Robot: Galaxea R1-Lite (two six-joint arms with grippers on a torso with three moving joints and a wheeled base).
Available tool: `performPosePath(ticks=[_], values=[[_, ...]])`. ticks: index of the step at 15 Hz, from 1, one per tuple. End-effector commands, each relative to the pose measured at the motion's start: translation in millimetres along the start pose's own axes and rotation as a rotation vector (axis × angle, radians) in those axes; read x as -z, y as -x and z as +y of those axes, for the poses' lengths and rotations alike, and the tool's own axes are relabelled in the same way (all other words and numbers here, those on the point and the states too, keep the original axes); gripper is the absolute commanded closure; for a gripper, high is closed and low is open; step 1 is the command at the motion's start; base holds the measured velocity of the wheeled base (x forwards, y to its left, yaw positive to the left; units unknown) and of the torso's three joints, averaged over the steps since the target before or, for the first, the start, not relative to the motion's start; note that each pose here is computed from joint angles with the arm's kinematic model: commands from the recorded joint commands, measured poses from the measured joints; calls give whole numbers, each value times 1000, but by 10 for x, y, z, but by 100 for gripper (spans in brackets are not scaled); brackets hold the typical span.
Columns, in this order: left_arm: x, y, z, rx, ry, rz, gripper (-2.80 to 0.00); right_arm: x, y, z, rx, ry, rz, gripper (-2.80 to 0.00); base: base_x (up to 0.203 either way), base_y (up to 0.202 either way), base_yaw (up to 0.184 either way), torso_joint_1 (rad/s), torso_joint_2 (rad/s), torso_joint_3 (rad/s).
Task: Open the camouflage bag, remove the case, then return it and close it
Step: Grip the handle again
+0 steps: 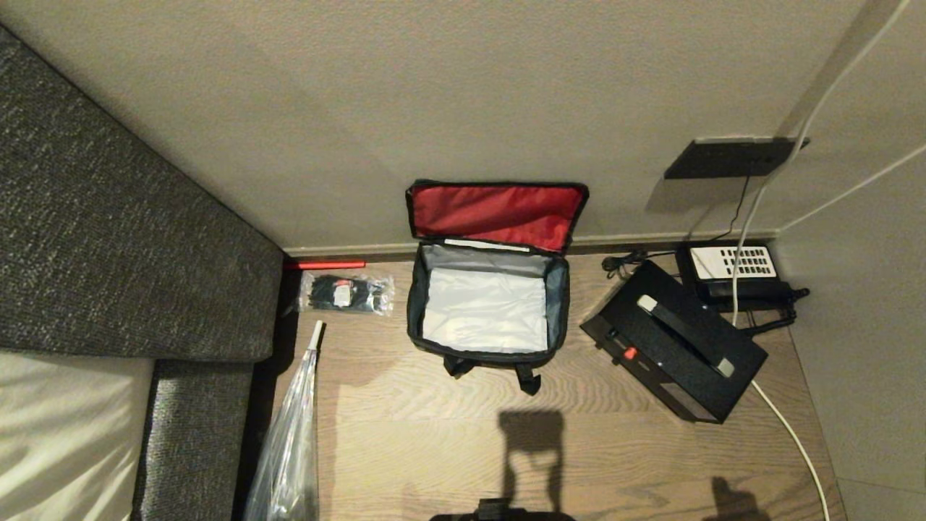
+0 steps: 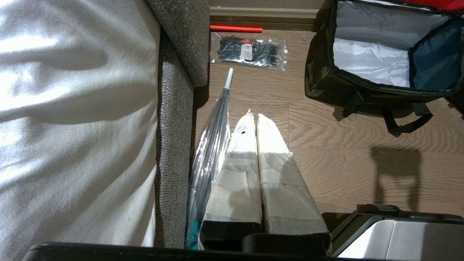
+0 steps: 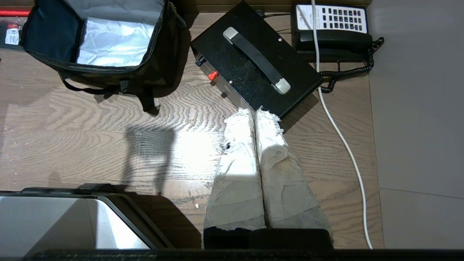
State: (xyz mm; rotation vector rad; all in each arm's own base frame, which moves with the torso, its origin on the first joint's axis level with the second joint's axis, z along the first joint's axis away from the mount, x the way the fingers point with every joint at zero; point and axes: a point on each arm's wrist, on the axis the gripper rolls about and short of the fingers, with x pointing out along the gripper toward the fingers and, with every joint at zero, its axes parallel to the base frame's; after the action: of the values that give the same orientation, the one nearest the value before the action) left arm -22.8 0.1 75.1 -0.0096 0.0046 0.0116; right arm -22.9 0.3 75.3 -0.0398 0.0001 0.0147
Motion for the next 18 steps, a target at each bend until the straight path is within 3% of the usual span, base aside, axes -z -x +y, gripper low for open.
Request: performPosePath(ticks=[1,18], values=[[9,-1,0,-1,1,1,0,1,4,0,0,0,-5,0,0,0,0,0,0,0],[9,-1,0,-2,1,2,0,1,4,0,0,1,-5,0,0,0,0,0,0,0]])
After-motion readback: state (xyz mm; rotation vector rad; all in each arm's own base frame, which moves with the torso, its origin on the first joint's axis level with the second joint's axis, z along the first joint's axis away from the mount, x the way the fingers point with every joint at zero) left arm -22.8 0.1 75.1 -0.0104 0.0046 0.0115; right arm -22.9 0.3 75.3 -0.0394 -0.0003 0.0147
